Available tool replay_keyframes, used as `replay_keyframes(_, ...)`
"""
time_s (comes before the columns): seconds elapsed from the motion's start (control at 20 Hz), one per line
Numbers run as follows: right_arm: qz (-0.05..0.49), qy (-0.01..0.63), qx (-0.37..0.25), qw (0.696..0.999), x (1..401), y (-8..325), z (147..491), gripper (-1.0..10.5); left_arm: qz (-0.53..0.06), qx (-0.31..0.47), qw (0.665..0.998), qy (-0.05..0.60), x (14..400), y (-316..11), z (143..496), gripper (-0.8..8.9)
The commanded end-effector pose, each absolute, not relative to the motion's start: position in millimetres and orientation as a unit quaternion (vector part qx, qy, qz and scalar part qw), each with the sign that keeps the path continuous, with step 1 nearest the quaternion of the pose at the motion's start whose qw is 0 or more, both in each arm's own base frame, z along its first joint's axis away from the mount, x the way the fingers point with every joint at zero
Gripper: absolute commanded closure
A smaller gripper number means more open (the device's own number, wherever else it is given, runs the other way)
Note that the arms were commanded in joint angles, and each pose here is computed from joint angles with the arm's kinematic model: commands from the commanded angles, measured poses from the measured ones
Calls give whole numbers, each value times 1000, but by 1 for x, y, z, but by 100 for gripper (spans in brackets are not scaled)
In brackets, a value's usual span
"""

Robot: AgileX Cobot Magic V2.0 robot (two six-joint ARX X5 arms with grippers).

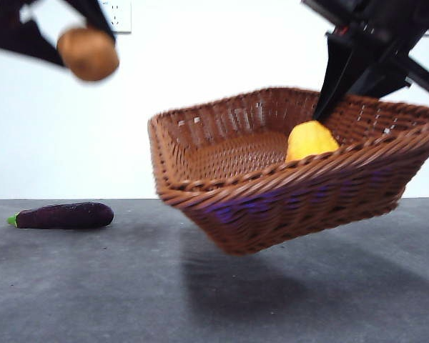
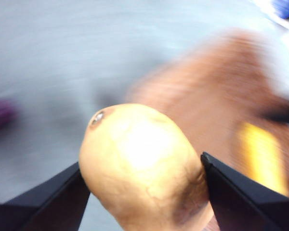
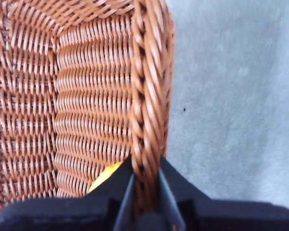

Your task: Help me put the vegetables on the table into the basket

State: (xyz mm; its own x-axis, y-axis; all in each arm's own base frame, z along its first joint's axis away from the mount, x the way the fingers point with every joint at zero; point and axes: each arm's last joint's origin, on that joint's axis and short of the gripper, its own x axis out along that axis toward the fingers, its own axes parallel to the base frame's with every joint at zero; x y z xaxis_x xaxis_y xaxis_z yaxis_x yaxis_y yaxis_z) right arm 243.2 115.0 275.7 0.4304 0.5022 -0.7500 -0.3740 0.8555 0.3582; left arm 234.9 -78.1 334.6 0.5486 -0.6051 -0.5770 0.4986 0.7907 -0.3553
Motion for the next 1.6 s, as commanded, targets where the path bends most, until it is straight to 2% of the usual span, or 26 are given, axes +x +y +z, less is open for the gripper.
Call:
replay_keyframes(0.05,259,469,112,837,250,120,271,958,-377,-20,864,334,214,-90,344,820)
replay_keyframes(0.2,274,463,137,832,252,129,271,958,-438,18,834,336,200,-120,341,821)
replay_keyframes(0.3,282,463,137,829,249,135,272,958,-459,46,816,348,199,-141,332,821)
replay_keyframes(0.5,292,468,137,823,246,141,272,958,-459,93,779,418,215,-176,291,821)
replay_keyframes(0.8,293,465,138,824,246,141,272,958,-446,96,724,517,227,-186,251,812)
replay_keyframes(0.85,294,463,138,825,246,141,273,958,-456,88,715,524,225,-186,250,764)
replay_keyframes(0.9,294,462,138,825,246,141,273,958,-469,76,707,524,224,-187,251,656)
replay_keyframes(0.95,294,463,138,825,246,141,273,958,-487,62,696,525,223,-188,252,501)
replay_keyframes(1.0,294,463,138,825,246,141,273,958,-495,56,691,525,223,-188,252,414)
replay_keyframes(1.45,297,467,140,821,246,141,272,958,-489,53,681,542,221,-185,251,404)
replay_keyframes(1.6,298,469,139,820,245,141,272,958,-502,44,686,525,216,-181,266,405)
